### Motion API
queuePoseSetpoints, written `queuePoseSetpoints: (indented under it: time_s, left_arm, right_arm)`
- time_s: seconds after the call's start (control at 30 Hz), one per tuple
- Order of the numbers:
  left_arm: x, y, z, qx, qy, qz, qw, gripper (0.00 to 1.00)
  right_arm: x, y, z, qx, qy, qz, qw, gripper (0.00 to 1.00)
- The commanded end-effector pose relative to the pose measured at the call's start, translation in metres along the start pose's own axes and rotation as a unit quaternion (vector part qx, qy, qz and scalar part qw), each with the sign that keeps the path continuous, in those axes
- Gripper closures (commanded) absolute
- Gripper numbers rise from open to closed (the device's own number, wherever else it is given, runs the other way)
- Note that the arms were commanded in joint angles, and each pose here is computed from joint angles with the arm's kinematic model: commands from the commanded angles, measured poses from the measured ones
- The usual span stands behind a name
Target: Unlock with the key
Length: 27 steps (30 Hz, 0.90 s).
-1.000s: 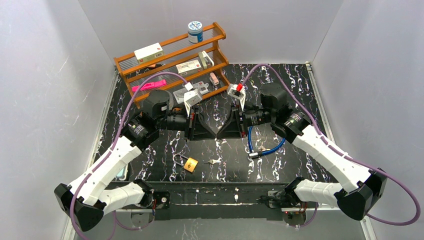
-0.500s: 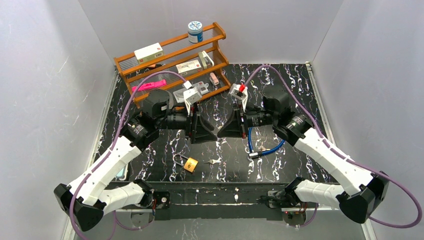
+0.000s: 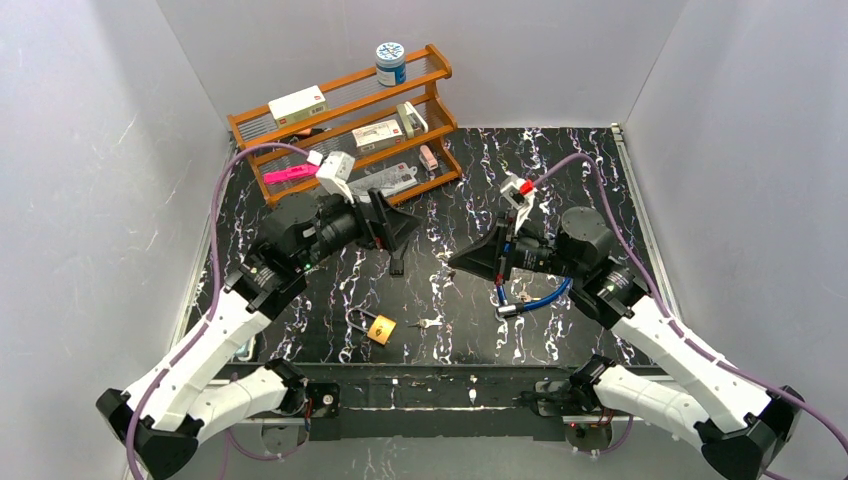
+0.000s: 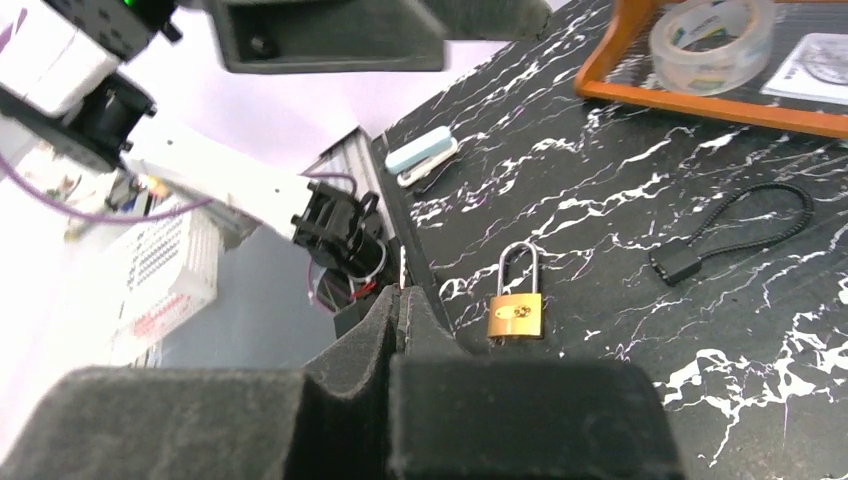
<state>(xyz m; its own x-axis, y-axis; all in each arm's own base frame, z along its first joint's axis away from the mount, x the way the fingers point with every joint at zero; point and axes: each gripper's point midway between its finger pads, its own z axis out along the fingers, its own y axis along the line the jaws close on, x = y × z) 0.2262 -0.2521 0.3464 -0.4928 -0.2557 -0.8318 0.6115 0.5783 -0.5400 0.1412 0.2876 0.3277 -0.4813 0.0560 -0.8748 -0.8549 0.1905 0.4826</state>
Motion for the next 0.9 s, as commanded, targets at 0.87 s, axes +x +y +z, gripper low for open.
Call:
queuePoseSetpoints:
  time_s: [0.87]
  left_arm:
    - [0.205,0.242,0.063,-0.441,0.296,-0.023,0.847,0.18]
  right_arm:
    - [0.075,-0.121,-0.03,0.285,-0.073,0.177,0.939,0.99]
